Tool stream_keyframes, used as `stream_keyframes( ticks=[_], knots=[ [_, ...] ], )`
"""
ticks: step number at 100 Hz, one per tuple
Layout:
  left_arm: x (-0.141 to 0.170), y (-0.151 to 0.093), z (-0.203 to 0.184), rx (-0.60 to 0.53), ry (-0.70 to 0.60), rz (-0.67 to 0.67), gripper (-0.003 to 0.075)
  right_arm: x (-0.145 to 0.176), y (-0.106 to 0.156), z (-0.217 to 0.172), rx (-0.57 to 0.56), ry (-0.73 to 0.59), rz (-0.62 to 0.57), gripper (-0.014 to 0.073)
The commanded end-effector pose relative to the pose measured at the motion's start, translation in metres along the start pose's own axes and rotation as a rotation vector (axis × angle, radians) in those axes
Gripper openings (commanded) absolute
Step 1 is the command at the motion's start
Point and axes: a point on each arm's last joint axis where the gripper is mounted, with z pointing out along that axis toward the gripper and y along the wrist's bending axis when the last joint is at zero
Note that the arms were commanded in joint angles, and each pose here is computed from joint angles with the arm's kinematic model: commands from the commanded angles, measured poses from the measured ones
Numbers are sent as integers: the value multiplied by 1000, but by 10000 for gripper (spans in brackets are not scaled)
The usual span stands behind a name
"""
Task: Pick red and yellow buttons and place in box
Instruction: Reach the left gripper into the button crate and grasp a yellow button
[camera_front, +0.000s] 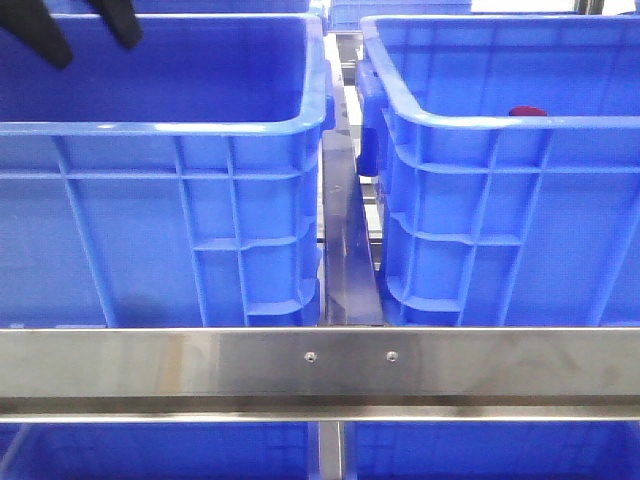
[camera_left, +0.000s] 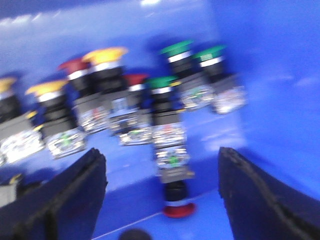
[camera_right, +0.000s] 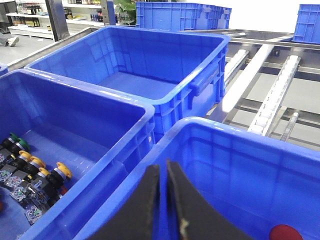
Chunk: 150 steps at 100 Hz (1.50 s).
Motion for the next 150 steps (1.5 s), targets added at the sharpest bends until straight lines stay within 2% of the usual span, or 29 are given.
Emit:
stream_keyframes(
  ticks=[1,8,29,46,74,106,115,124,140,150],
  knots=[
    [-9,-1,-8,-41,-77,-26,442,-17,6,-7,-22,-74,14,56],
    [-11,5,3,-77,-59,-38,442,-17,5,-7,-17,-73,15,56],
    [-15,11,34,-75,-30,-55,442,-17,5,-7,-16,-73,15,56],
    [-16,8,48,-21,-21,-102,442,-17,5,-7,-16,-73,15,56],
    [-17,14,76,-17,2,-126,442,-17,5,-7,-15,-73,15,56],
    [-17,16,87,-22,5,-131,437,-17,5,-7,-15,-73,15,56],
    [-17,16,87,-22,5,-131,379,-17,5,-7,-15,-73,15,56],
    [-17,16,87,-22,7,-131,260,-17,5,-7,-15,-73,15,56],
    [-17,16,87,-22,7,-131,95,-17,5,-7,-15,-74,16,56],
    [-17,16,87,-21,5,-131,59,-17,5,-7,-15,-74,16,56]
  ],
)
